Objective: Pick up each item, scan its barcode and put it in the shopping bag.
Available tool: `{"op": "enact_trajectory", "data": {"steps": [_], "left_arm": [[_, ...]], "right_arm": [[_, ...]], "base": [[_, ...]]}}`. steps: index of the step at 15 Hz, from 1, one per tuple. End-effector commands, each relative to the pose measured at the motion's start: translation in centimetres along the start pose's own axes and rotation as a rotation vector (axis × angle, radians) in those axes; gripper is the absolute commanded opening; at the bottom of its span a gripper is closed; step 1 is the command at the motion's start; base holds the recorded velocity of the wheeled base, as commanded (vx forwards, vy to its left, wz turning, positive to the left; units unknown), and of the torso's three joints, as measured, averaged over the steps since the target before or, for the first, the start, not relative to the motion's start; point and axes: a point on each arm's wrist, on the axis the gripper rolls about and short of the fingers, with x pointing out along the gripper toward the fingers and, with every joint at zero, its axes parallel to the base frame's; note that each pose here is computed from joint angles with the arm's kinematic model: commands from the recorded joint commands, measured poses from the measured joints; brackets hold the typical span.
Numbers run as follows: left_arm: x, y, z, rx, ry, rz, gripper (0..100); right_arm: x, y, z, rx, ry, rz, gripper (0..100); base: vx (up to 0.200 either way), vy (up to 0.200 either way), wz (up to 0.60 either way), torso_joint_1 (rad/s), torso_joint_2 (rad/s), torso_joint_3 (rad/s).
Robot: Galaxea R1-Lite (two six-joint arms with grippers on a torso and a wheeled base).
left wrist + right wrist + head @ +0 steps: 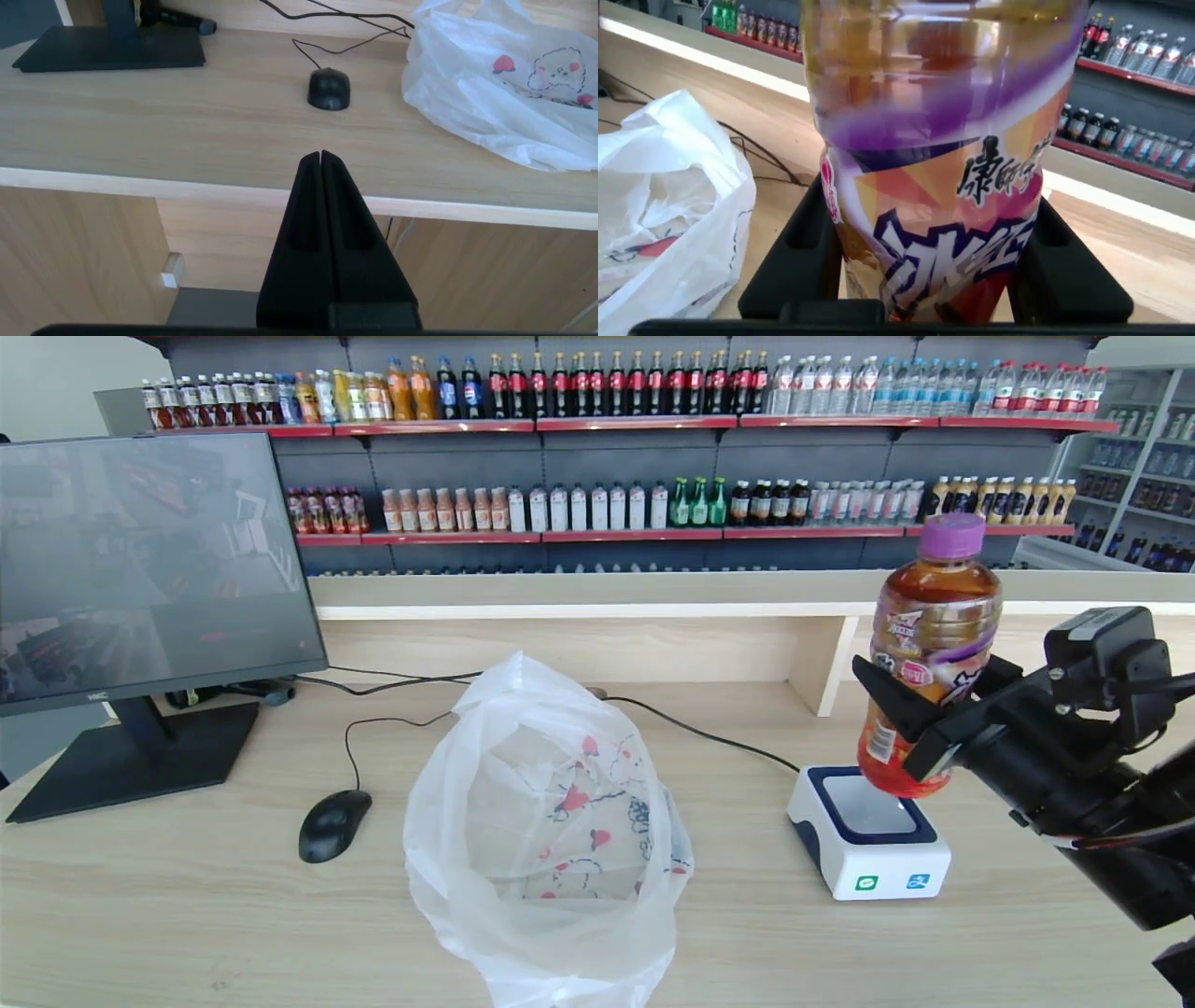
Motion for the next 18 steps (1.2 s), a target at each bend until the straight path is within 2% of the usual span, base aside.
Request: {"op": "enact_trajectory", "data": {"steps": [1, 5, 6, 8, 11, 13, 18], "left_arm": [[0.0, 0.0, 0.0, 0.000, 0.001, 0.000, 0], [0.0, 0.0, 0.0, 0.000, -0.001, 0.000, 0], [0.0, 0.0, 0.0, 0.000, -0.001, 0.000, 0], [0.0, 0.0, 0.0, 0.000, -0.001, 0.000, 0], [0.0, 0.0, 0.0, 0.000, 0.001, 0.000, 0], [0.0, 0.0, 0.0, 0.000, 0.001, 0.000, 0], [0.0, 0.0, 0.0, 0.000, -0.001, 0.000, 0]], "right_arm": [[0.6, 0.2, -0.5, -0.064, -0.003, 0.040, 0], [0.6, 0.2, -1.3, -0.236, -0.033, 0.171, 0], [0.7, -0.1, -2.3, -0.323, -0.031, 0.222, 0], [0.7, -0.6, -2.7, -0.374, -0.041, 0.250, 0], [1.3, -1.8, -4.7, -0.522, -0.117, 0.419, 0], [1.0, -2.0, -5.3, -0.531, -0.121, 0.458, 0], [1.2, -3.0, -5.5, -0.585, -0.218, 0.558, 0]], "base": [[0.000, 0.000, 0.00, 0.000, 0.00, 0.000], [0.000, 0.000, 0.00, 0.000, 0.00, 0.000], [0.000, 0.000, 0.00, 0.000, 0.00, 0.000], [0.000, 0.000, 0.00, 0.000, 0.00, 0.000], [0.000, 0.000, 0.00, 0.000, 0.00, 0.000], [0.000, 0.000, 0.00, 0.000, 0.00, 0.000], [0.000, 0.000, 0.00, 0.000, 0.00, 0.000]]}}
